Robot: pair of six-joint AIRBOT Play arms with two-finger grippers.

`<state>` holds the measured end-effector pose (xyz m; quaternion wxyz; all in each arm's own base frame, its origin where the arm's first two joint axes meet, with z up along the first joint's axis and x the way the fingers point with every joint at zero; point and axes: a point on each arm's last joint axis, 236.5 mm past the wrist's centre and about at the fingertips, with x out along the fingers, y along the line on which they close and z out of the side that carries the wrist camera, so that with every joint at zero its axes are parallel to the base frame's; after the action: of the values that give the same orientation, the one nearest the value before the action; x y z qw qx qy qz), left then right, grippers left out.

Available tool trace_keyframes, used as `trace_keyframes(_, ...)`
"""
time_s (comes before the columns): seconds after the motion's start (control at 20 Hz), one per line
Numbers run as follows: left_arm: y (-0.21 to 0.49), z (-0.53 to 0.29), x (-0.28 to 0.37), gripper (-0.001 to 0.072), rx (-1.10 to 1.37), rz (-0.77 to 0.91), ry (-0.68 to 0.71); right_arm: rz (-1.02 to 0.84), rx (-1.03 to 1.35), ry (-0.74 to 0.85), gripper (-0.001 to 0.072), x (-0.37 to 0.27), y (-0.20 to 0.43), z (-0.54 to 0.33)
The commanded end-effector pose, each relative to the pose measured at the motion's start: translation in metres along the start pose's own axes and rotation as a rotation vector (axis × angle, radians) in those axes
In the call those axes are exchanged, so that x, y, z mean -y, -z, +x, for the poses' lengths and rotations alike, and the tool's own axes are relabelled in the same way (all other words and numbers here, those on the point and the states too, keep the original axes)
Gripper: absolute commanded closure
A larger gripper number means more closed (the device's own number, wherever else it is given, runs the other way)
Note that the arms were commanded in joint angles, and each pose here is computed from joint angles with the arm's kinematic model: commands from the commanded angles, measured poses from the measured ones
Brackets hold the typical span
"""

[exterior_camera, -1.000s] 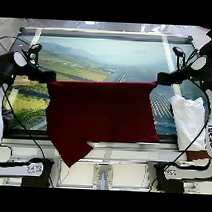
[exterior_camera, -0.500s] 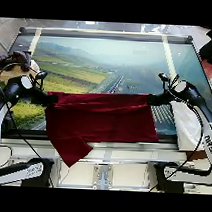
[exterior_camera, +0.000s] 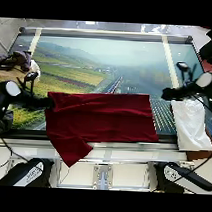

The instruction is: Fold the shirts.

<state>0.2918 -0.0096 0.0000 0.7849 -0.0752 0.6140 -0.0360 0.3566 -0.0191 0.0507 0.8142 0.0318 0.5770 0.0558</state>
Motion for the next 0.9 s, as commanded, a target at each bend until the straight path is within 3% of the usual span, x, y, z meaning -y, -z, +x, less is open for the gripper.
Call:
trace_keyframes(0.0,0.065,-0.005,-0.007,0.0029,-0.014,-0.202,-0.007,0.111,0.008,0.056,0.033,0.028,0.049,-0.039)
trace_keyframes(0.25,0.179,0.008,0.014,0.0029,-0.375,-0.313,0.048,0.175,0.04,0.055,0.0328,0.031,0.075,-0.035)
trace_keyframes(0.7,0.203,0.047,0.014,0.0036,-0.519,-0.37,0.06,0.191,0.187,0.008,0.0328,0.022,0.038,-0.047)
trace_keyframes(0.85,0.191,0.063,0.013,0.0089,-0.485,-0.369,0.078,0.194,0.192,-0.004,0.0328,0.019,0.036,-0.047)
